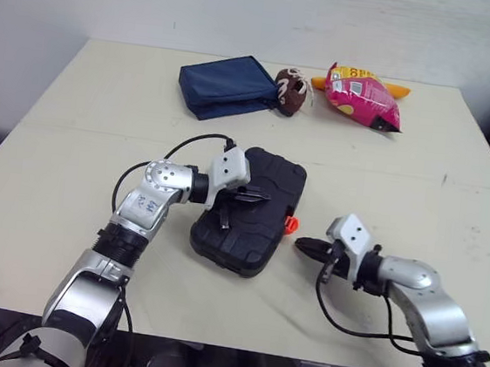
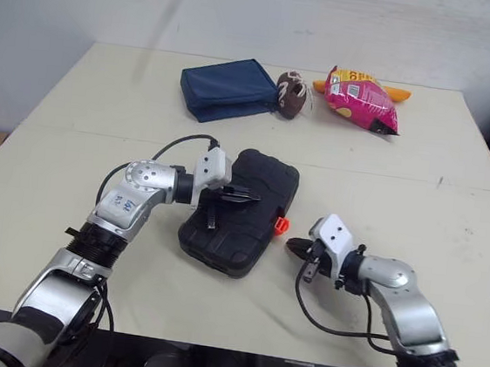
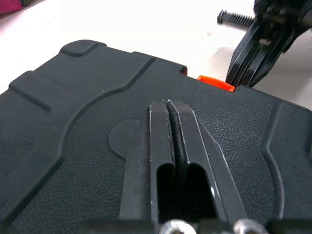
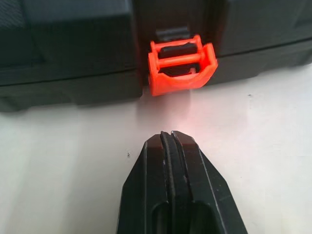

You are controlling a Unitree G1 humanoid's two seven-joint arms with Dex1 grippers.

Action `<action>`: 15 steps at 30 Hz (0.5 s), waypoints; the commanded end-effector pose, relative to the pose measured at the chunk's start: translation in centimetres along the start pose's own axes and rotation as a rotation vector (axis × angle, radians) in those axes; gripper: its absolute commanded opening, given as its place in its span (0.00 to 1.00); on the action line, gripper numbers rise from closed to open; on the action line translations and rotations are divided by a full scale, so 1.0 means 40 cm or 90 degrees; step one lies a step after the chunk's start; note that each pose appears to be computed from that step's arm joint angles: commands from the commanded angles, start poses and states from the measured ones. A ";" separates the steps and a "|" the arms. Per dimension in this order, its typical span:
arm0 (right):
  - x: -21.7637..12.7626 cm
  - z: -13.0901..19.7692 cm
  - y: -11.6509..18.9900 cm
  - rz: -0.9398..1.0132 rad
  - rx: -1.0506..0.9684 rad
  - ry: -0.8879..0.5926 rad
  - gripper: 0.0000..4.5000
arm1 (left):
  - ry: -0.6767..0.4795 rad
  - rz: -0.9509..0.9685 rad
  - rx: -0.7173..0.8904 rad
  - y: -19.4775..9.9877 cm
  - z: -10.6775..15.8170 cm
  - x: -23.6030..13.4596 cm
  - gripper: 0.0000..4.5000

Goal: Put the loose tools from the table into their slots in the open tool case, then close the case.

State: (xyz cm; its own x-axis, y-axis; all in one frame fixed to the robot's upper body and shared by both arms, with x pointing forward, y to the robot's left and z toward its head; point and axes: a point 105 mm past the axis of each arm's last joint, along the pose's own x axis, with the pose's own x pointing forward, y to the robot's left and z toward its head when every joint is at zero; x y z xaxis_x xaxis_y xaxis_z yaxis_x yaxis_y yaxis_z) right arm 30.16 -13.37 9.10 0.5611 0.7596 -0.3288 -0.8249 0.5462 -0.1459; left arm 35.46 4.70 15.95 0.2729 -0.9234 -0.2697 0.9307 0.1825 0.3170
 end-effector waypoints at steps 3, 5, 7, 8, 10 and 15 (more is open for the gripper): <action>0.052 0.091 -0.018 0.000 -0.061 -0.090 0.00 | 0.093 -0.005 -0.034 -0.013 -0.091 -0.009 0.01; 0.053 0.111 -0.015 0.009 -0.082 -0.103 0.00 | 0.094 -0.015 -0.040 -0.022 -0.097 -0.004 0.01; 0.052 0.118 -0.010 0.017 -0.093 -0.104 0.00 | 0.095 -0.020 -0.045 -0.026 -0.103 -0.002 0.01; 0.047 0.125 -0.005 0.023 -0.098 -0.107 0.00 | 0.097 -0.024 -0.048 -0.030 -0.107 0.000 0.01; 0.037 0.146 0.005 0.033 -0.107 -0.116 0.00 | 0.100 -0.029 -0.054 -0.037 -0.115 0.004 0.01; 0.024 0.187 0.014 0.038 -0.112 -0.133 0.00 | 0.102 -0.040 -0.064 -0.047 -0.128 0.006 0.01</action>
State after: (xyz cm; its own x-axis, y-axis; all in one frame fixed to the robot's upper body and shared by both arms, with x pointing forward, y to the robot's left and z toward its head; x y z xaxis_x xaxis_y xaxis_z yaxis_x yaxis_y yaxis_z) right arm 31.59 -11.69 11.08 0.5442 0.7841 -0.2983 -0.8387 0.5004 -0.2150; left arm 35.65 5.23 15.50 0.2791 -0.9090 -0.3096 0.9284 0.1730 0.3288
